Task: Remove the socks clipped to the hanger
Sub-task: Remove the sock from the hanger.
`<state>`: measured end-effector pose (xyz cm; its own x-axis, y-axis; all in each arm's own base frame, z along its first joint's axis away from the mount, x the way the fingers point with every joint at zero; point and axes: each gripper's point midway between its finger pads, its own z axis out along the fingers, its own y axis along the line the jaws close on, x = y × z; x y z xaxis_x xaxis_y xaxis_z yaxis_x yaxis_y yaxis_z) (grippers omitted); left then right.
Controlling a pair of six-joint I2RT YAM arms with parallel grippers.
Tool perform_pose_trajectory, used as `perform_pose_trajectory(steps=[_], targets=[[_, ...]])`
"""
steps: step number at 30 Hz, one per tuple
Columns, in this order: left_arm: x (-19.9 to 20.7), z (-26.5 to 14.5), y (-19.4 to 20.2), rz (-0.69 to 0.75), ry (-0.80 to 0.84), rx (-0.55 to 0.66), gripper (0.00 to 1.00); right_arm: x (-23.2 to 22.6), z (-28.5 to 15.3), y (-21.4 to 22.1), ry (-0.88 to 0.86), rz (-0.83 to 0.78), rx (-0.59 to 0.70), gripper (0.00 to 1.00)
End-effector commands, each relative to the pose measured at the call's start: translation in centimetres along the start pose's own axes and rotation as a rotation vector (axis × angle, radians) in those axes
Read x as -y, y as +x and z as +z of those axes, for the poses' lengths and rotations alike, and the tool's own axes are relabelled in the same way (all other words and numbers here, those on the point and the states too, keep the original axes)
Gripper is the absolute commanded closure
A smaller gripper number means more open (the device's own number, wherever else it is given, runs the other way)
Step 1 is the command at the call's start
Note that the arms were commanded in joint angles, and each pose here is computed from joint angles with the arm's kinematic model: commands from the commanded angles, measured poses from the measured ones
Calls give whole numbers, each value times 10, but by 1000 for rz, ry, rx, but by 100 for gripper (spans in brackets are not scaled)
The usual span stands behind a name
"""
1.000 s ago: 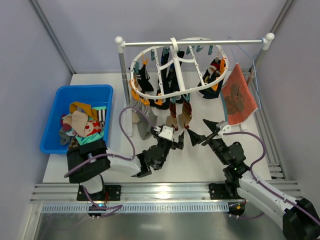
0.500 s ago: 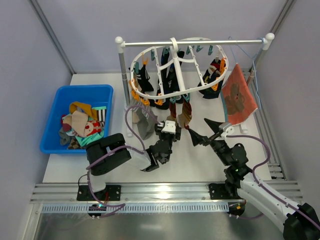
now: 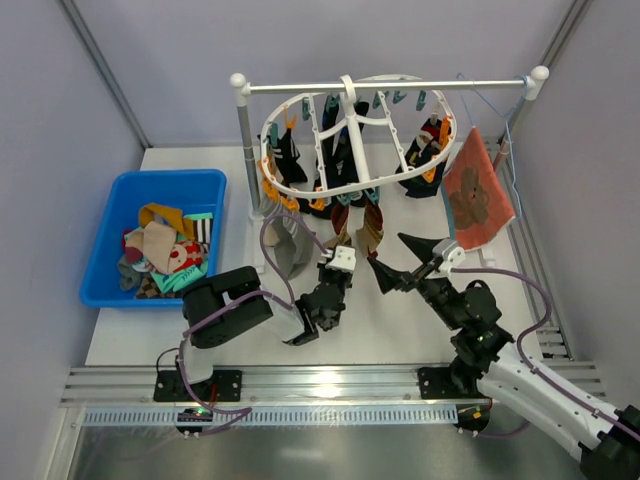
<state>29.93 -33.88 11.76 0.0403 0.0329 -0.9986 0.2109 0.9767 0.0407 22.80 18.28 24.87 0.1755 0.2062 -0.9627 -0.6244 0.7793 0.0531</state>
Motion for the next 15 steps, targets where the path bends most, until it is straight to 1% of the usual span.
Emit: perform_pose_trajectory(steps=[1, 2, 3, 4, 5, 6, 8, 9, 11, 12, 15], targets=[[-3, 0, -52, -225, -17, 155, 100, -13, 8, -47, -19, -18, 58, 9], [-3, 0, -51, -227, -15, 155, 100, -17, 10, -51, -24, -25, 54, 9], [-3, 0, -52, -228, -12, 156, 100, -21, 14, -70, -27, -22, 76, 9], [-4, -1, -51, -224, -12, 154, 100, -32, 17, -62, -57, -22, 28, 9], [-4, -1, -51, -229, -11, 154, 100, -39, 20, -65, -76, -29, 19, 9], [-4, -1, -51, -227, -10, 153, 100, -45, 26, -80, -89, -27, 31, 9], [-6, -3, -53, -231, -7, 155, 100, -63, 36, -67, -131, -37, -48, 9], [-7, -4, -53, -233, -7, 155, 100, -68, 43, -83, -139, -32, -35, 9], [-11, -7, -55, -242, -3, 155, 100, -78, 55, -68, -165, -42, -114, 9], [-12, -8, -55, -248, -1, 155, 100, -81, 61, -78, -162, -26, -109, 9], [-16, -11, -56, -251, 3, 154, 100, -82, 76, -74, -135, -20, -149, 9]])
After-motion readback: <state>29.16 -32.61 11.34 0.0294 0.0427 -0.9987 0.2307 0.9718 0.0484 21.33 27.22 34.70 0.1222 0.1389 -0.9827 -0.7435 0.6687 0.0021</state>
